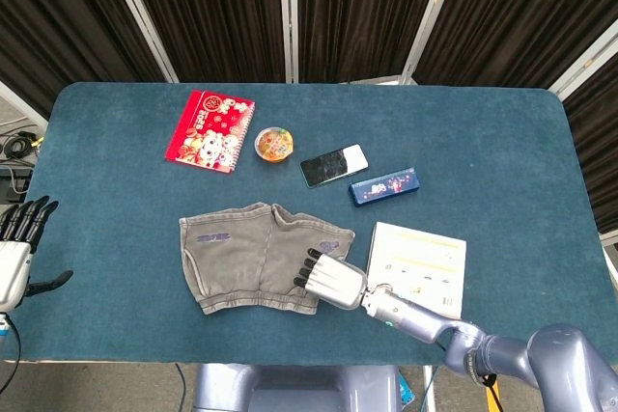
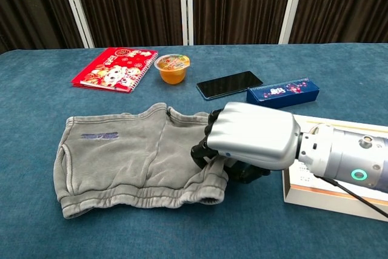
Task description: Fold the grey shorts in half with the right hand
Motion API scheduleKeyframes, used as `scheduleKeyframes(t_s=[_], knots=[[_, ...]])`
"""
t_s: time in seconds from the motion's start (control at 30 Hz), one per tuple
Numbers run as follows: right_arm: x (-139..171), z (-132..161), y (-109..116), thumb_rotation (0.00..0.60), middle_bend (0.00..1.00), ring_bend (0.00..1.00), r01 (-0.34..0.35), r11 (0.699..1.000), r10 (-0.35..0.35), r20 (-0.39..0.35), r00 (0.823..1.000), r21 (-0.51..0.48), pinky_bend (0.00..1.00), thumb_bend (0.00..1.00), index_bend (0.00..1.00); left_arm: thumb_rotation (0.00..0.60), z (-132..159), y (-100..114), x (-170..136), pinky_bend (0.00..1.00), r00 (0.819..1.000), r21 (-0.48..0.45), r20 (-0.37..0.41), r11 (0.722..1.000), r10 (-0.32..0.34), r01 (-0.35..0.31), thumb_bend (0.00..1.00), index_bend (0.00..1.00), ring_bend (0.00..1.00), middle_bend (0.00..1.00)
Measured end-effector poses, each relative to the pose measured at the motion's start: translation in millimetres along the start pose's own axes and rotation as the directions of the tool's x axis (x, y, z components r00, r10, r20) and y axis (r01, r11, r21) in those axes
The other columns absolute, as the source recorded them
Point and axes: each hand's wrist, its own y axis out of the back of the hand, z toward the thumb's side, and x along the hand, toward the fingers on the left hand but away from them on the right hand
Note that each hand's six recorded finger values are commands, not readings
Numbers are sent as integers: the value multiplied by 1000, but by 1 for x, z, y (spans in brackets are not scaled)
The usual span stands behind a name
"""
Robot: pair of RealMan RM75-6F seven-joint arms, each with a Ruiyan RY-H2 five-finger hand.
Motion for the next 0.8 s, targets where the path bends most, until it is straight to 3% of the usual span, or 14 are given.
scheduleKeyframes(t_s=[0.17,0.57,0.8], knots=[[14,-7,9,600,677,594,14,999,-13,-35,999,39,417,512,592,600,-1,2,-1,0,1000,-7,-3,1000,4,-4,0,0,0,0],[79,-31,29,600,677,595,-51,974,71,-86,994,220,423,514,597,600,1,5,-3,0,1000,-16,4,1000,9,-9,0,0,0,0],[68,-18,38,600,678,596,-17,970,50,-133,990,242,428,513,600,600,3,3,-2,0,1000,-11,9,1000,6,-6,0,0,0,0]])
